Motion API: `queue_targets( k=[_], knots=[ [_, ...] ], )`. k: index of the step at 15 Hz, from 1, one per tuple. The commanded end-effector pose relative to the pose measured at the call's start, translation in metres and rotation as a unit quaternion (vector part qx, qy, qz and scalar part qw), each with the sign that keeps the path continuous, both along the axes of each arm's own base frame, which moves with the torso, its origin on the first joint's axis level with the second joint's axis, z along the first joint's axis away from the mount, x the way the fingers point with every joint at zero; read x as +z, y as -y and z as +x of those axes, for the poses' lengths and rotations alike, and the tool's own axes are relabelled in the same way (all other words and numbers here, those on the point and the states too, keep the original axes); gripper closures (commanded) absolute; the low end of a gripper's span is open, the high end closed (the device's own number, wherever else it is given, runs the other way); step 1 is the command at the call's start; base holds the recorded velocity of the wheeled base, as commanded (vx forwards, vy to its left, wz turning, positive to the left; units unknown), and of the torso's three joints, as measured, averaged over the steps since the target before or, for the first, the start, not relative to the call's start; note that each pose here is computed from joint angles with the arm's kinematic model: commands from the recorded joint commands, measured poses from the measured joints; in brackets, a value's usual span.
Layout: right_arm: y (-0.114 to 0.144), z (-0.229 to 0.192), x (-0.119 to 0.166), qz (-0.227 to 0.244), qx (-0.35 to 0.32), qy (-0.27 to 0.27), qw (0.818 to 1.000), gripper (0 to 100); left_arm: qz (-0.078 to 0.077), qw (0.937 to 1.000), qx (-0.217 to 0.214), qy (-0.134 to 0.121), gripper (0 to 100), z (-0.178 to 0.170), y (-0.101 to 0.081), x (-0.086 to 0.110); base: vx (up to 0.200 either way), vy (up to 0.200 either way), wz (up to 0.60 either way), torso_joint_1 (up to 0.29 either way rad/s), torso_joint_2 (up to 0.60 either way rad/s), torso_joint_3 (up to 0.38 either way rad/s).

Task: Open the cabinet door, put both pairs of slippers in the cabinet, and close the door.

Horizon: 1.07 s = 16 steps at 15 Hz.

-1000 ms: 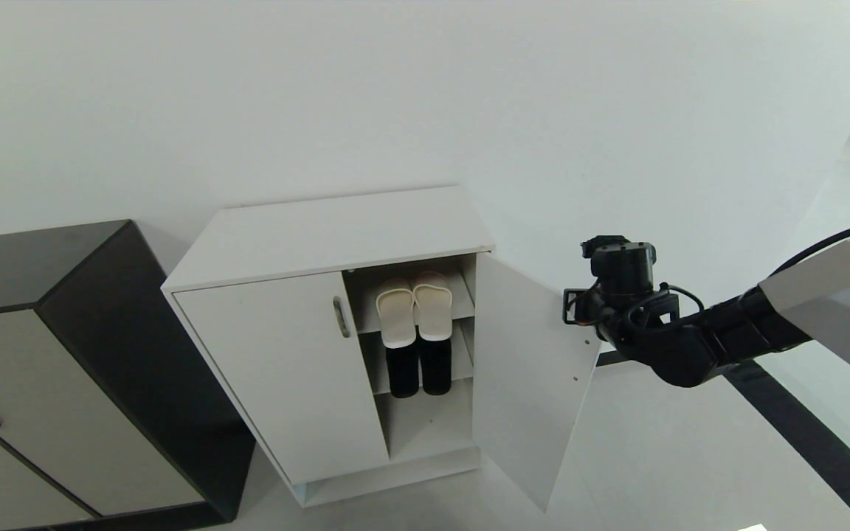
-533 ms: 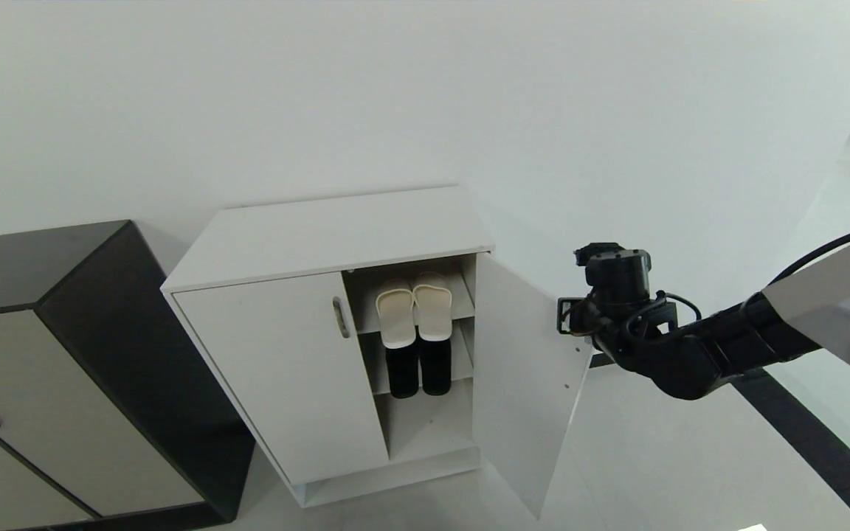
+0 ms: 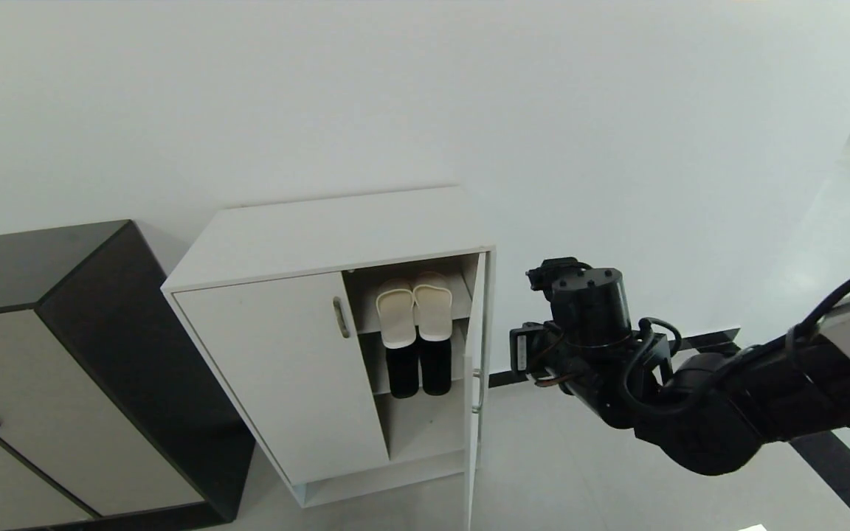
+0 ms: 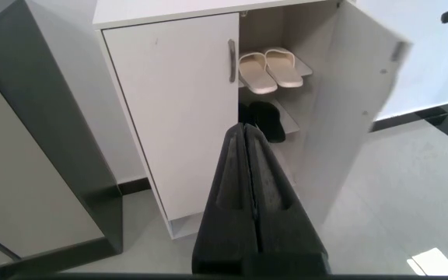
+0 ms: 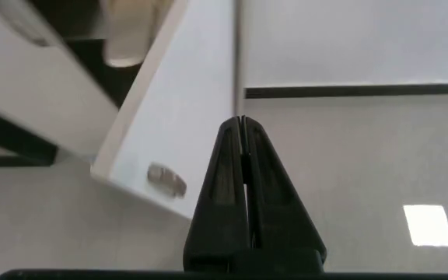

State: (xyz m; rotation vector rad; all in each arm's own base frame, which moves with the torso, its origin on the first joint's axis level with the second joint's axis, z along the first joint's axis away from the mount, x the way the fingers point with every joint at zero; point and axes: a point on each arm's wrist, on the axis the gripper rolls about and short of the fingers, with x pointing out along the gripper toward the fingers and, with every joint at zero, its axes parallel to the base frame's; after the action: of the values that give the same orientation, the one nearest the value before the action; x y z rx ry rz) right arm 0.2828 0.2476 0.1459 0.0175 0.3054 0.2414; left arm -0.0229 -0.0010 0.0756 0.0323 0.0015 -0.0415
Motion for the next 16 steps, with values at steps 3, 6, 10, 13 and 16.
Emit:
queue_targets(
  k=[3, 6, 10, 13, 16],
  knots=[
    [0.001, -0.029, 0.014, 0.002, 0.042, 0.007, 0.999, 100, 0.000, 1.0000, 0.000, 0.000, 100, 0.000, 0.000, 0.000, 0.000, 0.000, 0.00, 0.000, 0.00, 0.000],
    [0.000, -0.031, 0.011, -0.005, 0.046, 0.004, 0.999, 100, 0.000, 1.0000, 0.000, 0.000, 100, 0.000, 0.000, 0.000, 0.000, 0.000, 0.00, 0.000, 0.00, 0.000],
    [-0.007, -0.032, 0.002, -0.014, 0.055, -0.006, 0.998, 100, 0.000, 1.0000, 0.000, 0.000, 100, 0.000, 0.000, 0.000, 0.000, 0.000, 0.45, 0.004, 0.00, 0.002],
    [-0.008, -0.032, -0.004, -0.018, 0.067, -0.015, 0.997, 100, 0.000, 1.0000, 0.000, 0.000, 100, 0.000, 0.000, 0.000, 0.000, 0.000, 0.60, -0.001, 0.00, 0.002],
    [-0.008, -0.035, -0.014, -0.003, 0.105, -0.020, 0.994, 100, 0.000, 1.0000, 0.000, 0.000, 100, 0.000, 0.000, 0.000, 0.000, 0.000, 0.00, 0.000, 0.00, 0.000]
  ],
)
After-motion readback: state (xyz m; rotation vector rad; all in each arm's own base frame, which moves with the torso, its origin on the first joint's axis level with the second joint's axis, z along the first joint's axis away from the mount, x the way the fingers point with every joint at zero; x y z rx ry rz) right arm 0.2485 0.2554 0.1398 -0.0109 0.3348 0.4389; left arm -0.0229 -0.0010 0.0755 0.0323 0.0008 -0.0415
